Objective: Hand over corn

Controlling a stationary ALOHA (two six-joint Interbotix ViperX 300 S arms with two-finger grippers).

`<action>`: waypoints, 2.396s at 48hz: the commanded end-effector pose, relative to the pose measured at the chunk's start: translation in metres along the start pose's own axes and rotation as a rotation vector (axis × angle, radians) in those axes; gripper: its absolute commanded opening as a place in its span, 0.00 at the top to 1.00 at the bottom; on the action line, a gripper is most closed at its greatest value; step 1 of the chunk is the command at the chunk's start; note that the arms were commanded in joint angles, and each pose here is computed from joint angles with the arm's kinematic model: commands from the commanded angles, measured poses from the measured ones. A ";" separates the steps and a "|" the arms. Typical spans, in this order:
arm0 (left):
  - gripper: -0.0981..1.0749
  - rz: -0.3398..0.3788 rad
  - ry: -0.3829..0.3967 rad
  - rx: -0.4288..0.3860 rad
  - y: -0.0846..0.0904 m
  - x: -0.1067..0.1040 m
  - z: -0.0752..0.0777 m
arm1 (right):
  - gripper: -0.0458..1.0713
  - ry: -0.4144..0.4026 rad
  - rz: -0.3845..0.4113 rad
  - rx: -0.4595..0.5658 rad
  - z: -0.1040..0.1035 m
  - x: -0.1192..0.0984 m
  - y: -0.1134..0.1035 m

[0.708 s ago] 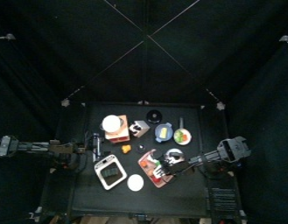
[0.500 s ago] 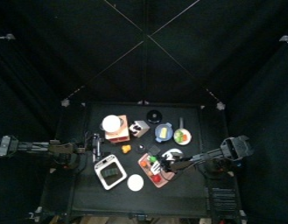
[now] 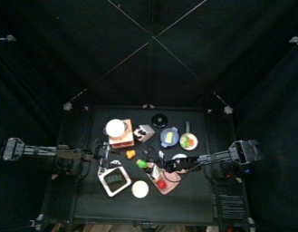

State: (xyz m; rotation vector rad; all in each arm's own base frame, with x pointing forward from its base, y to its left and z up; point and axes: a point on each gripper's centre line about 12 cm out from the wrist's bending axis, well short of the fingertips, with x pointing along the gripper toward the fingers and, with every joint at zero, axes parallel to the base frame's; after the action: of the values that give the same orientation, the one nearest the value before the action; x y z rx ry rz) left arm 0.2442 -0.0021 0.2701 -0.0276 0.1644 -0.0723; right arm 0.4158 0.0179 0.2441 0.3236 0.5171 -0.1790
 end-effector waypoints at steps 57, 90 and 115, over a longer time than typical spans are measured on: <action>0.14 -0.153 -0.009 0.413 -0.021 0.042 -0.015 | 0.30 -0.101 0.247 -0.130 0.027 0.016 0.010; 0.17 -0.161 0.043 0.411 -0.019 0.062 -0.023 | 0.30 -0.092 0.251 -0.133 0.023 0.018 0.011; 0.33 -0.164 0.044 0.414 -0.019 0.062 -0.024 | 0.29 -0.078 0.243 -0.131 0.019 0.023 0.008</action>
State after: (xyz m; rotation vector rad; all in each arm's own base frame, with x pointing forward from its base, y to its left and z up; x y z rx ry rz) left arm 0.2948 -0.0252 0.2254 0.3684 0.2263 -0.2704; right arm 0.4436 0.0184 0.2348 0.2414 0.4449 0.0758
